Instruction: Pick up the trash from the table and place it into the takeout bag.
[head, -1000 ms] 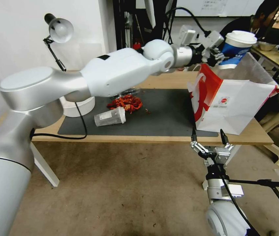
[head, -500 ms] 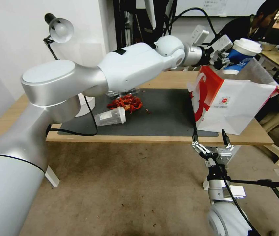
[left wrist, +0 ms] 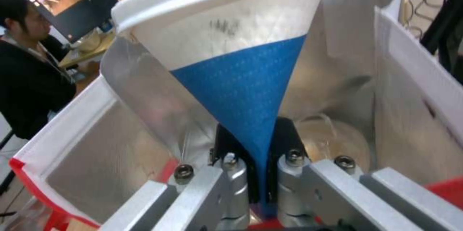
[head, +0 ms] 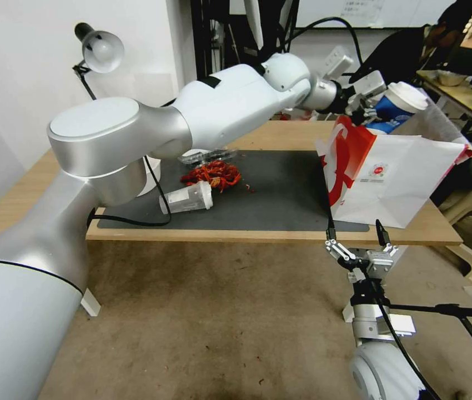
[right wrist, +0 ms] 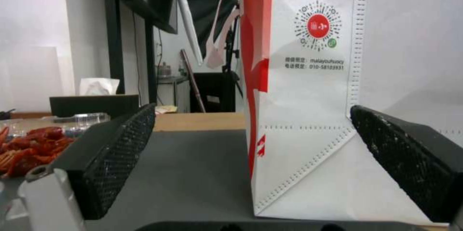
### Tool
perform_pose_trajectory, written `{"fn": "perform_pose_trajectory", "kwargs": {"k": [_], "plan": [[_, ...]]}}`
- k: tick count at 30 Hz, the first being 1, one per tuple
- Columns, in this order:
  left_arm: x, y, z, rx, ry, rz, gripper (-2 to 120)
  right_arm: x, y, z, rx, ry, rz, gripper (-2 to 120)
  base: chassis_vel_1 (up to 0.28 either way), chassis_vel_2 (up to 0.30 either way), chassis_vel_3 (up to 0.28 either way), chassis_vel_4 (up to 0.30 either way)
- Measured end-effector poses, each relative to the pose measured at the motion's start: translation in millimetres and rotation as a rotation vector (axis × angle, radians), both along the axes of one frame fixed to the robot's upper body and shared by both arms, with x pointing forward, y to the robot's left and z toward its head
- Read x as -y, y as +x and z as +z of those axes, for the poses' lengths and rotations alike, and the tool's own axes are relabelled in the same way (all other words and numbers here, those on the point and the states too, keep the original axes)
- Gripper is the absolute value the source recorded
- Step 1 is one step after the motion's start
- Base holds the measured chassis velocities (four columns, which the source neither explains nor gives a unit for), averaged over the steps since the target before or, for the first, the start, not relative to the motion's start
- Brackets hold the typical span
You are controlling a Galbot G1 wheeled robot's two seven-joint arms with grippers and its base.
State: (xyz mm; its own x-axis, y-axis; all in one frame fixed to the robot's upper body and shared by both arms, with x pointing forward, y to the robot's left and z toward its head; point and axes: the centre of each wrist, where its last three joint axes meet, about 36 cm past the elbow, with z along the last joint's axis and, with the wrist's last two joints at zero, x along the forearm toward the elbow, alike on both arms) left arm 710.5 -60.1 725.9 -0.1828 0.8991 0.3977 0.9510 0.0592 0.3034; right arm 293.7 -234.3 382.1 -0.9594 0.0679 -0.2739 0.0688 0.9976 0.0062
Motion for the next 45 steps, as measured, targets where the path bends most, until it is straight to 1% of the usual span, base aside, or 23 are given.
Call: {"fn": "perform_pose_trajectory", "kwargs": {"k": [7,9,11,13,14,17,19,20,21,22,25,26,28,29,31,32,33,36,37,39,41,44,45], "plan": [[0.4,-0.9,1.3,0.001,-0.003,-0.008,3,0.3,1.5,-0.3,0.001,-0.001,0.001,100,0.0,0.0,0.0,0.0],[1.4,-1.9,1.8,-0.003,-0.012,-0.01,15,0.0,2.1,-0.1,0.003,0.0,0.002,100,0.0,0.0,0.0,0.0],[1.4,-2.0,1.9,-0.003,-0.013,-0.011,18,-0.1,2.3,0.0,0.003,0.0,0.002,100,0.0,0.0,0.0,0.0],[1.4,-2.1,2.2,-0.004,-0.015,-0.01,29,-0.2,2.4,0.0,0.003,0.0,0.002,100,0.0,0.0,0.0,0.0],[1.4,-2.1,2.2,-0.004,-0.015,-0.01,29,-0.2,2.4,0.0,0.003,0.0,0.002,100,0.0,0.0,0.0,0.0],[1.5,-2.3,3.4,-0.003,-0.017,-0.01,43,-0.2,2.4,0.3,0.003,0.0,0.002,100,0.0,0.0,0.0,0.0],[1.5,-2.3,3.7,-0.003,-0.018,-0.01,43,-0.2,2.3,0.3,0.003,0.0,0.002,100,0.0,0.0,0.0,0.0],[1.7,-2.8,6.6,-0.001,-0.03,-0.009,53,-0.2,2.0,0.3,0.002,0.0,0.001,100,0.0,0.0,0.0,0.0],[2.0,-3.4,8.6,0.002,-0.043,-0.005,58,-0.2,1.8,0.5,0.002,0.001,0.001,100,0.0,0.0,0.0,0.0],[2.0,-3.4,8.6,0.002,-0.043,-0.005,58,-0.2,1.8,0.5,0.002,0.001,0.001,100,0.0,0.0,0.0,0.0],[7.7,-10.5,13.6,-0.002,-0.144,0.016,71,-0.5,1.4,1.2,0.004,0.002,0.0,100,0.0,0.0,0.0,0.0],[7.7,-10.5,13.6,-0.002,-0.144,0.016,71,-0.5,1.4,1.2,0.004,0.002,0.0,100,0.0,0.0,0.0,0.0],[12.0,-23.0,16.1,-0.024,-0.269,0.057,83,-0.9,1.3,2.2,0.004,0.003,0.0,100,0.0,0.0,0.0,0.0],[12.0,-23.0,16.1,-0.024,-0.269,0.057,83,-0.9,1.3,2.2,0.004,0.003,0.0,100,0.0,0.0,0.0,0.0],[-2.9,-27.9,17.4,-0.046,-0.376,0.128,93,-1.1,1.3,3.1,0.004,0.003,0.0,100,0.0,0.0,0.0,0.0],[-8.5,-29.0,17.1,-0.051,-0.406,0.15,96,-1.2,1.3,3.6,0.004,0.003,0.0,100,0.0,0.0,0.0,0.0],[-8.5,-29.0,17.1,-0.051,-0.406,0.15,96,-1.2,1.3,3.6,0.004,0.003,0.0,100,0.0,0.0,0.0,0.0],[-38.8,-32.5,12.5,-0.055,-0.55,0.303,100,-1.6,-0.2,5.1,0.003,-0.001,-0.002,100,0.0,0.0,0.0,0.0],[-38.8,-32.5,12.5,-0.055,-0.55,0.303,100,-1.6,-0.2,5.1,0.003,-0.001,-0.002,100,0.0,0.0,0.0,0.0],[-55.3,-33.4,9.2,-0.062,-0.615,0.383,100,-1.7,-0.7,5.6,0.002,-0.002,-0.004,100,0.0,0.0,0.0,0.0],[-60.0,-33.6,8.3,-0.064,-0.632,0.405,100,-1.9,-0.7,5.8,0.002,-0.003,-0.004,100,0.0,0.0,0.0,0.0],[-79.4,-37.1,2.7,-0.081,-0.704,0.499,100,-2.9,-0.7,6.8,0.002,-0.004,-0.002,100,0.0,0.0,0.0,0.0],[-79.4,-37.1,2.7,-0.081,-0.704,0.499,100,-2.9,-0.7,6.8,0.002,-0.004,-0.002,100,0.0,0.0,0.0,0.0]]}}
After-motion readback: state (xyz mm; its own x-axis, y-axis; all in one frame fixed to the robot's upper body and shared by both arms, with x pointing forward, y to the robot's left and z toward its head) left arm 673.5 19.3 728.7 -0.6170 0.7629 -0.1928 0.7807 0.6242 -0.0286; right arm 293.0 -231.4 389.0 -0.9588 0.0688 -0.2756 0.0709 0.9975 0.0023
